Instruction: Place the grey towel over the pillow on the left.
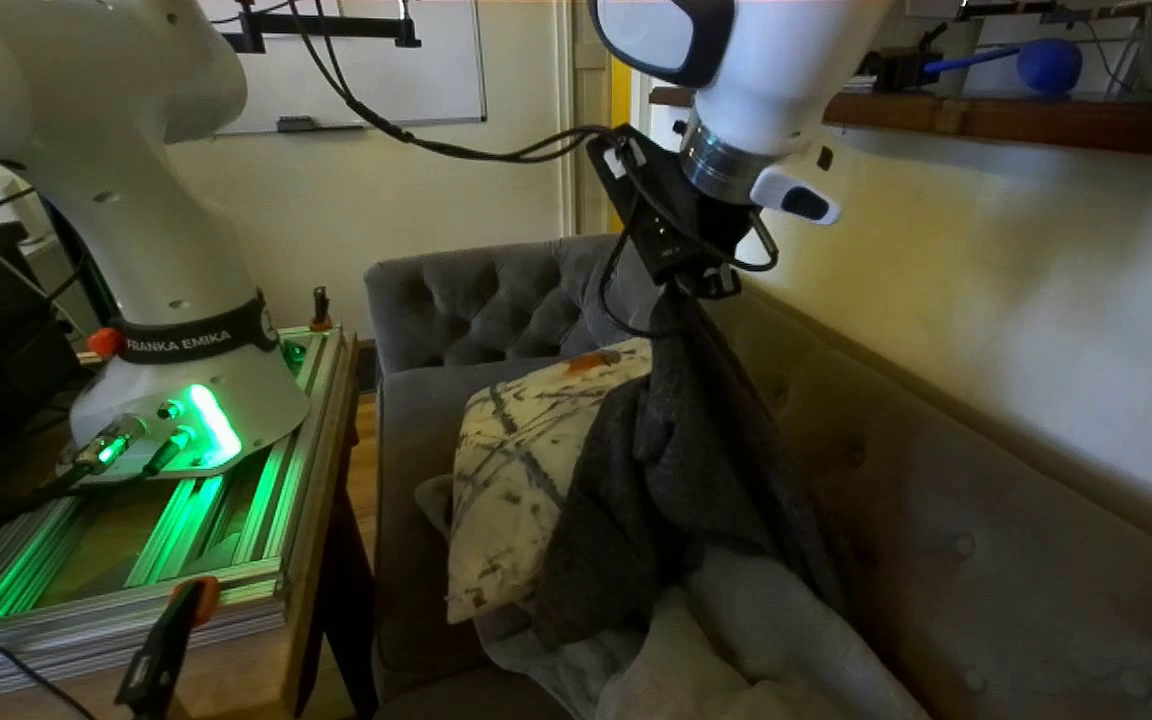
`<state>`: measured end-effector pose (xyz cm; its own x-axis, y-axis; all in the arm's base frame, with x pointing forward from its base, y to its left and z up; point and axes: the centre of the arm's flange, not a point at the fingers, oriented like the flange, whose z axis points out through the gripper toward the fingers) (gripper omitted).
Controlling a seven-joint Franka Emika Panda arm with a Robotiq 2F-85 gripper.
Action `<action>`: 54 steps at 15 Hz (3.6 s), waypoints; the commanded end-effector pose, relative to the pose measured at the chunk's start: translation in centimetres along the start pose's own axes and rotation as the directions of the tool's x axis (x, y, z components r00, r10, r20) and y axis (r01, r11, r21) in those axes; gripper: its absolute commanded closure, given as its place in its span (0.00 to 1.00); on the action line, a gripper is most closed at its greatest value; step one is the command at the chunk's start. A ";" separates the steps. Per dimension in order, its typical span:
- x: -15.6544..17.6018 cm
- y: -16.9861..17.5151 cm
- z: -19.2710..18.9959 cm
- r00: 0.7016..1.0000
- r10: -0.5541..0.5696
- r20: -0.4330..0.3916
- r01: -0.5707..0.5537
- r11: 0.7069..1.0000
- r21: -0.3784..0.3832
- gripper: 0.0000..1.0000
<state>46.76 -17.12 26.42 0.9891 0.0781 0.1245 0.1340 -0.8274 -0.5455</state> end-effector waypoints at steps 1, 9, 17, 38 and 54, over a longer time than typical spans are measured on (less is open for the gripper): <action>0.1 -5.0 1.6 0.982 -0.175 0.076 0.171 0.983 0.061 1.00; 2.7 -11.3 2.6 0.860 -0.481 0.169 0.467 0.876 0.117 1.00; -0.3 -10.2 -14.3 0.910 -0.352 -0.218 0.339 0.936 -0.096 1.00; 1.6 -21.6 -6.4 0.708 -0.705 -0.040 0.706 0.706 0.062 1.00; 6.6 -26.3 0.1 0.521 -0.853 0.032 0.840 0.519 0.159 1.00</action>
<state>45.38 1.43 41.36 0.5234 0.6927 0.4962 0.8512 -0.3990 -0.3409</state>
